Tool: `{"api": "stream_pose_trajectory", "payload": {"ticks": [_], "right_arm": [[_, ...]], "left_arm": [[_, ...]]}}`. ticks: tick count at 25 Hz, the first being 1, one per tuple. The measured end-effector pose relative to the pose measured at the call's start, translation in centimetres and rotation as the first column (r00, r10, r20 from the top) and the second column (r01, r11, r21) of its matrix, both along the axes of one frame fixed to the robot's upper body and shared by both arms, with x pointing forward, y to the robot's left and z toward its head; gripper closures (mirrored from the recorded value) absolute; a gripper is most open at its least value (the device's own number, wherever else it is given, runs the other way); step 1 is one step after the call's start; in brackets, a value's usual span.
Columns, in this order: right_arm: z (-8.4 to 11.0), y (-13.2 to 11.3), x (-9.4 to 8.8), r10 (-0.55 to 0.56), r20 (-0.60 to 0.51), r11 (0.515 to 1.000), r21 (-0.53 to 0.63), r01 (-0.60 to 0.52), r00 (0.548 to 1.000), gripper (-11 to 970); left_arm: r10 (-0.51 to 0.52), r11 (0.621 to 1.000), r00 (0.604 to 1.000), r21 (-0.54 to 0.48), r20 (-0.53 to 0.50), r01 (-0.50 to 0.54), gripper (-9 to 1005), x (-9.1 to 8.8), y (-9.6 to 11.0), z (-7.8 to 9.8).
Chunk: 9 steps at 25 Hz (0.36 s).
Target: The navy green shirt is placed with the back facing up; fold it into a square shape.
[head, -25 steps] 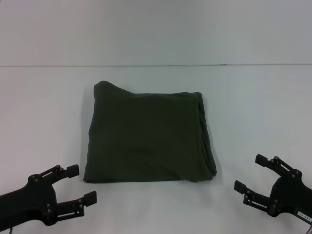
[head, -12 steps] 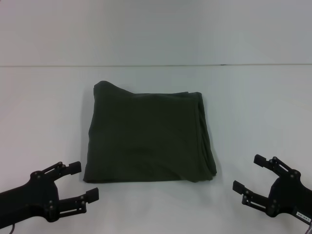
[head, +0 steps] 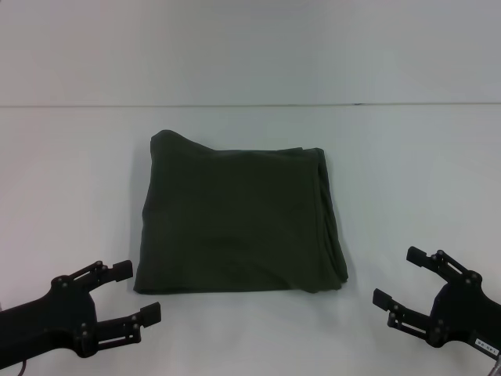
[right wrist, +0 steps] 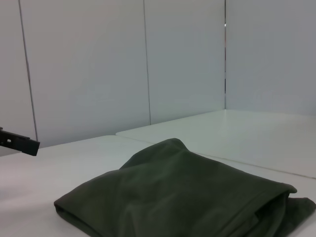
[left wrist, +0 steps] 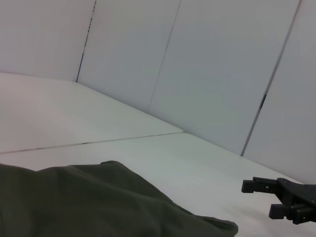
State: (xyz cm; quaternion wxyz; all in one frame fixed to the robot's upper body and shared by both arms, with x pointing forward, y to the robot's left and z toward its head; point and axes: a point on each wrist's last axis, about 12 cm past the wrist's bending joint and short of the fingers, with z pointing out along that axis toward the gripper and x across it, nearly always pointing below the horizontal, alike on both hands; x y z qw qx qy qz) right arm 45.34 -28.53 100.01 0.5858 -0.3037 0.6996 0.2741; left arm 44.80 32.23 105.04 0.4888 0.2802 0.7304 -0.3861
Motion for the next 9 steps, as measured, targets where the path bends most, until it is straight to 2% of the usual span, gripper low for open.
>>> {"api": "stream_pose_trajectory", "payload": {"ticks": [9], "right_arm": [[-0.01,0.01,-0.02,0.0,-0.001,1.0,0.001,0.0,1.0,14]], "left_arm": [[0.001,1.0,1.0,-0.002,-0.002,-0.001,58,0.0,0.01,0.0]]}}
